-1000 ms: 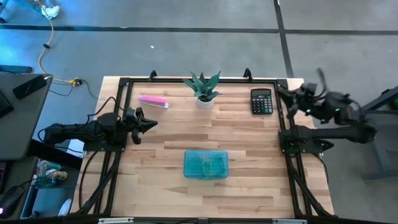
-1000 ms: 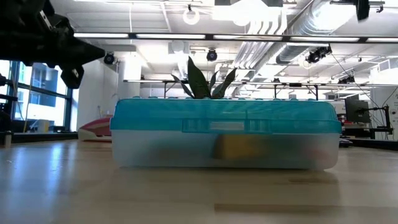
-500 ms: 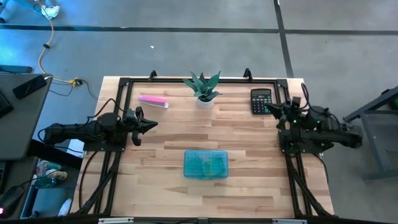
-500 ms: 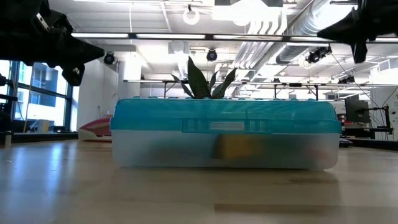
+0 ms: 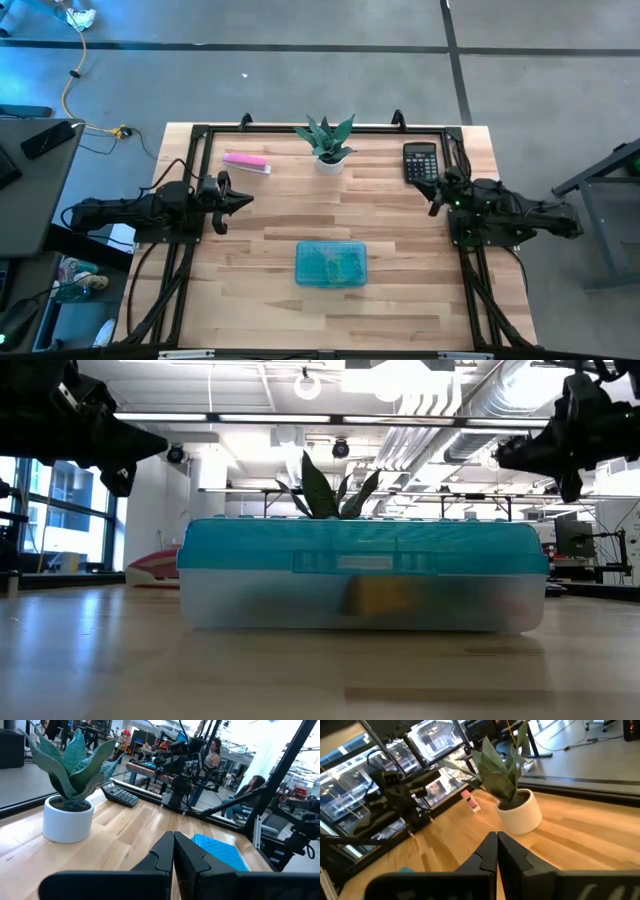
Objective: Pack school essentials
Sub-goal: Return to Home Position
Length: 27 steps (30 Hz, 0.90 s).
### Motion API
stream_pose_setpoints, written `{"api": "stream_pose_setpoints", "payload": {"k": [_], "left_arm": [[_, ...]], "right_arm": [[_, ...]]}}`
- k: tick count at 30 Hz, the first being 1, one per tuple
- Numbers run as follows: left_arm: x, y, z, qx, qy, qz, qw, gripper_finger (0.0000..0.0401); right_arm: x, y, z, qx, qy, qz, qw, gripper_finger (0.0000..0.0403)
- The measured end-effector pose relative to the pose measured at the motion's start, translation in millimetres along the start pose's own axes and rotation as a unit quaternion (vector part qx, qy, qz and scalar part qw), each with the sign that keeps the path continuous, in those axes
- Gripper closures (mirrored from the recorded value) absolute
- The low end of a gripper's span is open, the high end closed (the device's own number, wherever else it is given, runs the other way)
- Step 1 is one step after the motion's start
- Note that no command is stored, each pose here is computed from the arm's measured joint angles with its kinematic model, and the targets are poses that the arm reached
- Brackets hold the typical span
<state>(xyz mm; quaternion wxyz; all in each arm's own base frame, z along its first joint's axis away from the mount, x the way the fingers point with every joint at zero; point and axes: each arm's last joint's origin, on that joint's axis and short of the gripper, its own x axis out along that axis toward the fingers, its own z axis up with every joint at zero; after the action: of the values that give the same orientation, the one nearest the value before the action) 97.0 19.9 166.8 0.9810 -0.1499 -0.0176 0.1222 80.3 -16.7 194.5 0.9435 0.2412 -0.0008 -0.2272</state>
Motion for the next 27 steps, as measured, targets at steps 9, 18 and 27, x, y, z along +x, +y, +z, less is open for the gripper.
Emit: {"api": "stream_pose_setpoints", "payload": {"k": [9, 18, 27], "left_arm": [[0.0, 0.0, 0.0, 0.000, 0.000, 0.000, 1.000, 0.0400], [0.0, 0.0, 0.0, 0.000, 0.000, 0.000, 1.000, 0.0400], [0.0, 0.0, 0.1, 0.000, 0.000, 0.000, 1.000, 0.0401]], "right_arm": [[8.2, -7.0, -18.6, 0.000, 0.012, -0.007, 1.000, 0.0403], [10.2, -7.4, -20.8, 0.005, 0.011, -0.007, 1.000, 0.0403], [10.2, -7.4, -20.9, -0.023, 0.012, -0.007, 1.000, 0.0403]]}}
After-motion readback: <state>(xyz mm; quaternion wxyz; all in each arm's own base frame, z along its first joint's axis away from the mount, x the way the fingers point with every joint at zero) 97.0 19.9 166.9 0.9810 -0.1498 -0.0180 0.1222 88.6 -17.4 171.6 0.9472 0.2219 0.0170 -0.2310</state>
